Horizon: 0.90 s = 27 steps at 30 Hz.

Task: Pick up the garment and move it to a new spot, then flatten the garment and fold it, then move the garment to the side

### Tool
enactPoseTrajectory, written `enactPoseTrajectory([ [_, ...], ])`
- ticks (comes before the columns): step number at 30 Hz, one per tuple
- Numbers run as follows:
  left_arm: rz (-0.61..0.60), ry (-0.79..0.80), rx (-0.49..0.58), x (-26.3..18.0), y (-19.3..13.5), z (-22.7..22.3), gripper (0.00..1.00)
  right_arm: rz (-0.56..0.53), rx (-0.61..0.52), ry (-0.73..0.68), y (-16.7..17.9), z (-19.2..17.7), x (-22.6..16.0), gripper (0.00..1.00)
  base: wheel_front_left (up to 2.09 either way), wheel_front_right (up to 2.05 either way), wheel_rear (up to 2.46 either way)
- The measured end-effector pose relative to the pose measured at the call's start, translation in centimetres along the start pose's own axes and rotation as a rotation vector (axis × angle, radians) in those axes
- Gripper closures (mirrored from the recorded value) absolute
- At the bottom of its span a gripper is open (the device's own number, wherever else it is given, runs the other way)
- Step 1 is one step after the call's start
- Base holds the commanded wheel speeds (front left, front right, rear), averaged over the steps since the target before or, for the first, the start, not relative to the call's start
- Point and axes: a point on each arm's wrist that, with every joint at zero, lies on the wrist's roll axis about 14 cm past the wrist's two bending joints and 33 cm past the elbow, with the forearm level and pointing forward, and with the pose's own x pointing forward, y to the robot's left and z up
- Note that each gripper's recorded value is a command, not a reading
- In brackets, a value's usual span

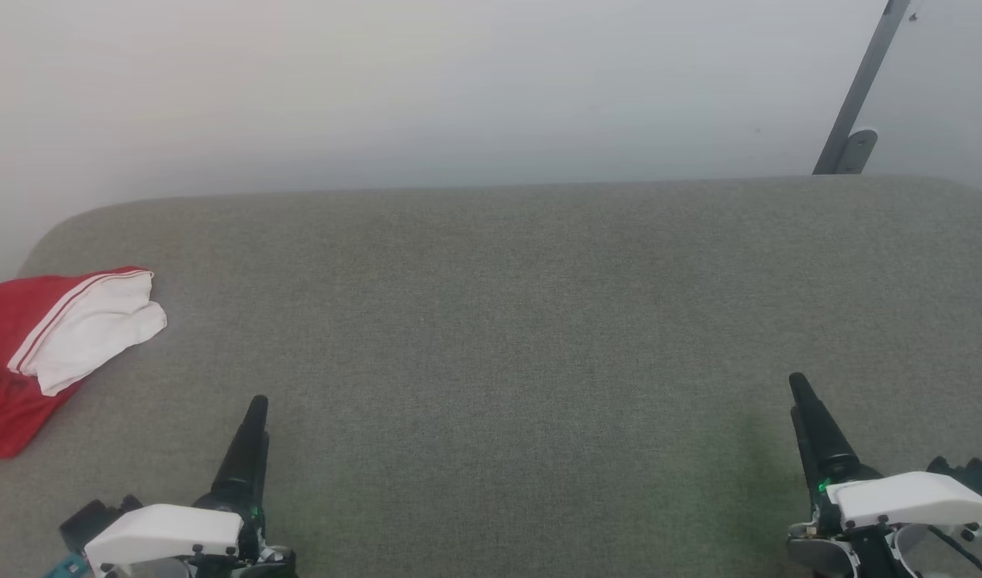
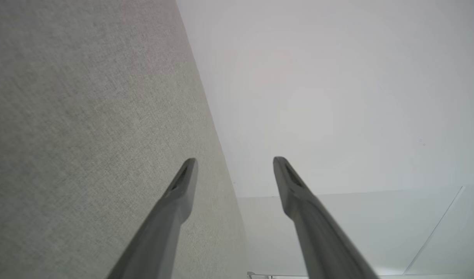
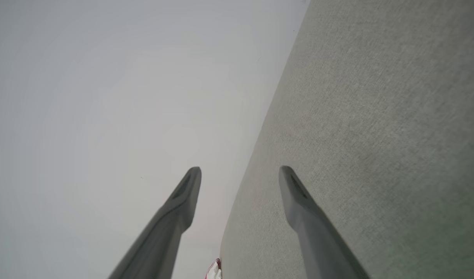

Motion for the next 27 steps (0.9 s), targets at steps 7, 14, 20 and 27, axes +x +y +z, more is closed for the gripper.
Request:
enactPoseTrajectory([
  [7, 0.005, -0.001, 0.108, 0.0, -0.2, 0.4, 0.0, 0.006, -0.109, -0.001, 0.2, 0.2, 0.2, 0.0, 0.0, 0.0, 0.0],
  [14, 0.018, -0.009, 0.274, 0.0, -0.4, 0.9, 0.0, 0.014, -0.249, 0.016, 0.5, 0.0, 0.4, 0.0, 0.0, 0.0, 0.0],
  [20, 0.016, -0.015, 0.402, 0.0, -0.7, 1.1, 0.0, 0.031, -0.367, 0.025, 1.0, 0.1, 0.7, 0.0, 0.0, 0.0, 0.0],
  [27, 0.006, -0.032, 0.522, 0.0, -1.2, 1.6, 0.0, 0.043, -0.473, 0.029, 1.4, 0.4, 0.9, 0.0, 0.0, 0.0, 0.0],
])
